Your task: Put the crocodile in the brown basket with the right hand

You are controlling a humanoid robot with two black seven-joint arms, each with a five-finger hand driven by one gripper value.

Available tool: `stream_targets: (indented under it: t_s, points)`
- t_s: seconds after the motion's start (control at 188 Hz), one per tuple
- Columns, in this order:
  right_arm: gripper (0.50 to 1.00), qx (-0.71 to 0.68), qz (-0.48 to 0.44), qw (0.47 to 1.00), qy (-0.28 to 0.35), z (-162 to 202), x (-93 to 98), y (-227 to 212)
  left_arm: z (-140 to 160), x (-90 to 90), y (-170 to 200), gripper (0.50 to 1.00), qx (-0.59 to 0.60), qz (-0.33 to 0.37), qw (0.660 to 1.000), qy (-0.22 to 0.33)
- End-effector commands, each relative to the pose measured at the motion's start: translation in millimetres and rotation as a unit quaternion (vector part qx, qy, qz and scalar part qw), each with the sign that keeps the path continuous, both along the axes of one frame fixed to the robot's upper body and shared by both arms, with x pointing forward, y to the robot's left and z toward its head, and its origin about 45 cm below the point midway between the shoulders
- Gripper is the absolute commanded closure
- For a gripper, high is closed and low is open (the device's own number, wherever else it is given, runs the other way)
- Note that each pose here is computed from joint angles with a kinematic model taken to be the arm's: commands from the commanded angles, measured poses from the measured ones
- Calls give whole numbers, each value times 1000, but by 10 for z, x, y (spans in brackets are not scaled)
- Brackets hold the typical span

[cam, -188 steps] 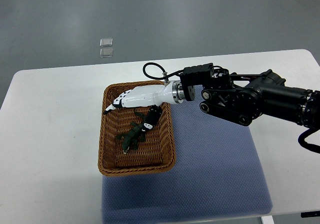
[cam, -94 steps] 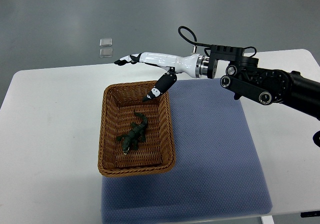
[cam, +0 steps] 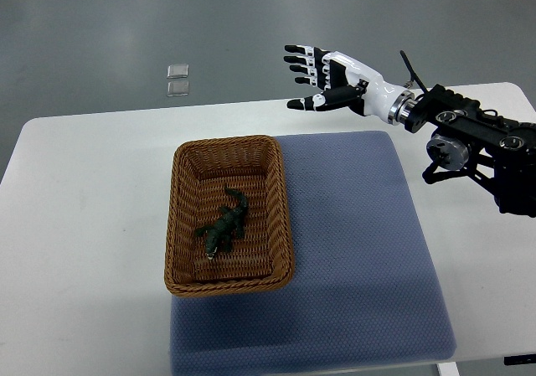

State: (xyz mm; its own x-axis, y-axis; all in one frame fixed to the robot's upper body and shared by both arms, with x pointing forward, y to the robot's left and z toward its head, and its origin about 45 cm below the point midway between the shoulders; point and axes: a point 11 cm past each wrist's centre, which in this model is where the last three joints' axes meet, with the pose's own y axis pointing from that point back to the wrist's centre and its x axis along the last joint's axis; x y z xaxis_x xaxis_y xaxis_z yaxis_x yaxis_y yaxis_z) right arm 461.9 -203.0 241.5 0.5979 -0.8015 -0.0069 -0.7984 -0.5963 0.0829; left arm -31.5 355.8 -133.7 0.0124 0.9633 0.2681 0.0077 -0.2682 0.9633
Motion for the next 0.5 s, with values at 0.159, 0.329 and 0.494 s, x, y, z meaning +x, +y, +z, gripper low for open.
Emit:
stream_targets:
  t_s: [0.159,0.329,0.494]
  points:
    - [572,72,-96,984,133,-346,-28,-474,0,1,0,500,0,-1,1000,0]
    - [572,130,-114,967,190,-535,-105,-721,0,2,0,500,0,0,1000,-1]
    - [572,144,-114,963,197,-593,-163,-816,0,0,0,500,0,0,1000,0]
